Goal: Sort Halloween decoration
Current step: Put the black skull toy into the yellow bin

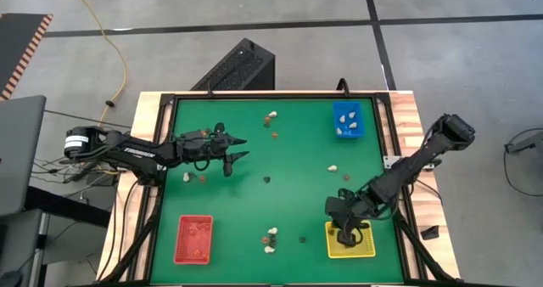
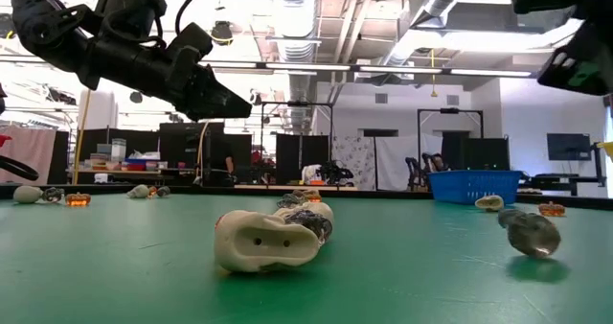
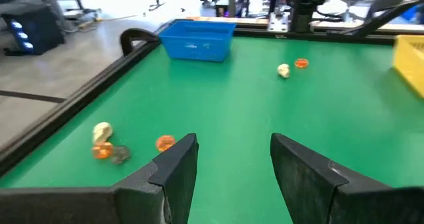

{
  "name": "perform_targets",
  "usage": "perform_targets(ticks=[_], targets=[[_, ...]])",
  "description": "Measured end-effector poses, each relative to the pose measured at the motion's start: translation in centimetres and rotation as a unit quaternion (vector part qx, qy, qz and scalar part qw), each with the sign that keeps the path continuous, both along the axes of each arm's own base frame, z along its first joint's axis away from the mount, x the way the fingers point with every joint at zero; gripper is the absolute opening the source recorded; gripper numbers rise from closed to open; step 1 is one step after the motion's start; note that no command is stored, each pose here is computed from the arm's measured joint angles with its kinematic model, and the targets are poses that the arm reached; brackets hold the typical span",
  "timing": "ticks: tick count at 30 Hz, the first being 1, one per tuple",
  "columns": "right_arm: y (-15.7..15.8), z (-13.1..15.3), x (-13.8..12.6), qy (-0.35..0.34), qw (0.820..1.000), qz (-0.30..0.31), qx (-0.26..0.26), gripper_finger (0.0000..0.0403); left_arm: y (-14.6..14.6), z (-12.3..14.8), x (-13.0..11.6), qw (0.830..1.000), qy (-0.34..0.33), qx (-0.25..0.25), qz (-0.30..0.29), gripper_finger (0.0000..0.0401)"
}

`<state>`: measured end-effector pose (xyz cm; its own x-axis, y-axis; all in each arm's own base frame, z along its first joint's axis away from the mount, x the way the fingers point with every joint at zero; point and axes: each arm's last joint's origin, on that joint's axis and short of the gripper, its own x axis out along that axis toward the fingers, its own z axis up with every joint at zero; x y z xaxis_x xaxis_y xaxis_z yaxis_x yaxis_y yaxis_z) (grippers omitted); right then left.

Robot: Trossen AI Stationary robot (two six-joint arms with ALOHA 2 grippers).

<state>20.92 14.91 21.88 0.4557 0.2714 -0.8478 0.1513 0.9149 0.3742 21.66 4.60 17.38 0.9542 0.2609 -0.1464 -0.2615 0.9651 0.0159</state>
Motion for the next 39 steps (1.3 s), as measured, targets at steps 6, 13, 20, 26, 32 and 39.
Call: perform_targets(ticks=[6, 13, 20, 26, 32, 39], targets=[[-0.7, 0.1, 0.6, -0.015, 1.0, 0.001, -0.009, 0.0075, -1.9, 2.5, 1.4, 0.989, -0.067, -0.011, -0.134, 0.018], [-1.3, 0.3, 1.0, -0.068, 0.993, 0.005, -0.096, 0.0075, -8.8, 4.7, 7.1, 0.957, -0.027, 0.07, -0.279, 0.018], [-1.2, 0.6, 0.8, -0.119, 0.973, 0.033, -0.196, 0.0075, -14.2, 4.4, 13.8, 0.921, 0.07, 0.093, -0.373, 0.018], [-1.4, 0.9, 0.8, -0.149, 0.947, 0.068, -0.278, 0.0075, -17.0, 1.9, 18.1, 0.909, 0.115, 0.081, -0.392, 0.018], [-1.0, 1.7, 0.0, -0.165, 0.947, 0.074, -0.264, 0.0075, -18.3, -0.4, 21.3, 0.914, 0.127, 0.036, -0.385, 0.018], [0.0, 2.4, -1.0, -0.19, 0.946, 0.093, -0.247, 0.0075, -19.1, -4.0, 22.9, 0.911, 0.157, 0.02, -0.382, 0.018]])
